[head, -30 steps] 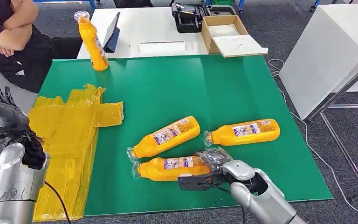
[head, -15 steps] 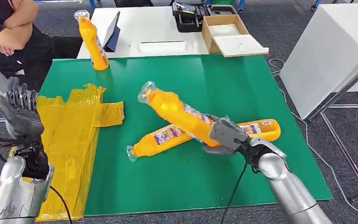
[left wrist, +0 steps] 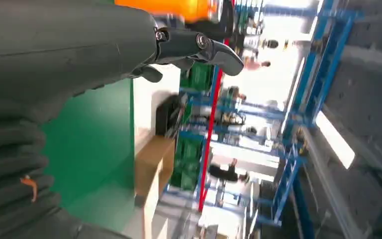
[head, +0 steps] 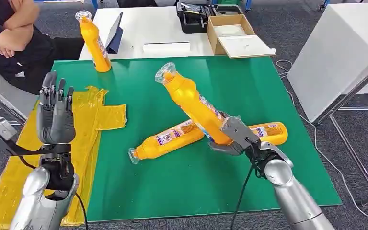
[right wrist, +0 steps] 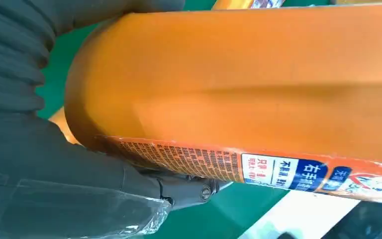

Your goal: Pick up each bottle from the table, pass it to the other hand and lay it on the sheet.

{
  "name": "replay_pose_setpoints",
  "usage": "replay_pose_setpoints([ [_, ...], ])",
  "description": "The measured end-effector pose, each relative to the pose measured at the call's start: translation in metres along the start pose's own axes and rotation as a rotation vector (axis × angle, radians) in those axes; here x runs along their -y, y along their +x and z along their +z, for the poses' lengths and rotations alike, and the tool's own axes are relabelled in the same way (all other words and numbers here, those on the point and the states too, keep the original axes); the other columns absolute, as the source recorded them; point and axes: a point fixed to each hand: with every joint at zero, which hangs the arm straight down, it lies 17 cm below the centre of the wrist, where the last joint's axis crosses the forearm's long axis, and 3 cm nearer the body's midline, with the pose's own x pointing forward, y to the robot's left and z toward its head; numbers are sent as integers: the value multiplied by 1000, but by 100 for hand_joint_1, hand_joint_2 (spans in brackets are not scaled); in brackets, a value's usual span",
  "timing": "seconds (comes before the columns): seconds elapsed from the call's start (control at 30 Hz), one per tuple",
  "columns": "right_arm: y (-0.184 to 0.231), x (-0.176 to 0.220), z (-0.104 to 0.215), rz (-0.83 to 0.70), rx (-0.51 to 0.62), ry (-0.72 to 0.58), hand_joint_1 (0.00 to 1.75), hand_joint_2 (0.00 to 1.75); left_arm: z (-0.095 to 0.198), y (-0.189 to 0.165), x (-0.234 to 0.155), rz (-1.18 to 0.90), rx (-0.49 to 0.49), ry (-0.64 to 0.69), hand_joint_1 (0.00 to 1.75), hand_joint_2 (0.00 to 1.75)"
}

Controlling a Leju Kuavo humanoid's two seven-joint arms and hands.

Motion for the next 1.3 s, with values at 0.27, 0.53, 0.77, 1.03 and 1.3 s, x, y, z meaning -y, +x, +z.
replay_pose_setpoints([
  [0.27,4,-12,-10,34,-71,-71,175,175,13,-24,81,147,-92,-119,0,175],
  [0.53,30,-7,-27,160,-61,-176,175,175,21,-40,133,342,-230,-187,0,175],
  [0.77,62,3,-42,203,-7,-253,175,175,22,-40,178,426,-293,-269,0,175],
  [1.03,80,19,-47,227,36,-360,175,175,14,-40,203,434,-326,-293,0,175],
  [1.3,96,27,-49,221,86,-441,175,175,-1,-42,208,389,-316,-269,0,175],
])
